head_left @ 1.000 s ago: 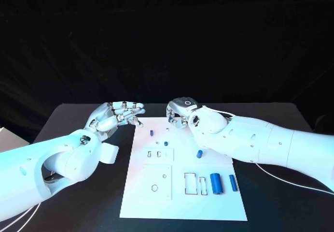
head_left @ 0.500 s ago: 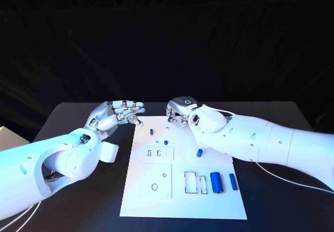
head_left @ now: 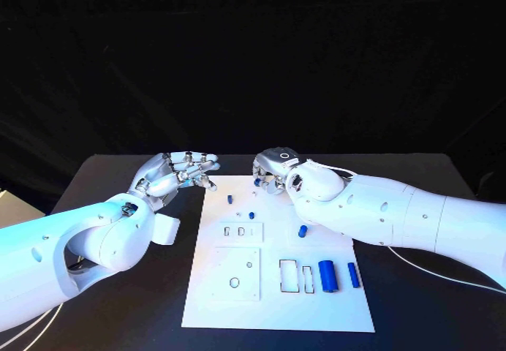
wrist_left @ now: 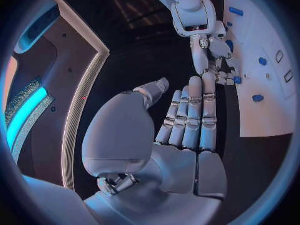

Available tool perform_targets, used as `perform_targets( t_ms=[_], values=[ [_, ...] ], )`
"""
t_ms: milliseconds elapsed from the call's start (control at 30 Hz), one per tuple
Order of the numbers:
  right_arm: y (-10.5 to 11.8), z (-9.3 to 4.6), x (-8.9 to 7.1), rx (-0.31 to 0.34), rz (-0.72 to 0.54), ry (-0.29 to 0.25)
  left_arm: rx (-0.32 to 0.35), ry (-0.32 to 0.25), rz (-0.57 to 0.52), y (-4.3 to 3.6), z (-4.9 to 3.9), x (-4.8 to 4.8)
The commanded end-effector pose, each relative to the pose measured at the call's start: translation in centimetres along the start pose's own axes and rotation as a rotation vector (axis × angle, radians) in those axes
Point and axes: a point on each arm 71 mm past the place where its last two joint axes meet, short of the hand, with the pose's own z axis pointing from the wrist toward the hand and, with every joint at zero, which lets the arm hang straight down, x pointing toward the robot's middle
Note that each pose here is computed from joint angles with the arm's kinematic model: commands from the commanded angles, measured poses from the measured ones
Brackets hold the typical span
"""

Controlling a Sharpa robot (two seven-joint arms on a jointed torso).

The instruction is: Assemble the parts on the task board

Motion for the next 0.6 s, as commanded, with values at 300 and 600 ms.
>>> perform_targets(
  t_ms=[300,600],
  values=[
    [0.0,0.0,0.0,-0.003,-0.002,-0.01,0.01,0.017,-0.003,-0.22,0.09,0.14],
    [-2.4,-2.4,-0.6,0.031,0.026,-0.035,0.009,0.007,0.001,-0.19,0.03,-0.37]
  ],
)
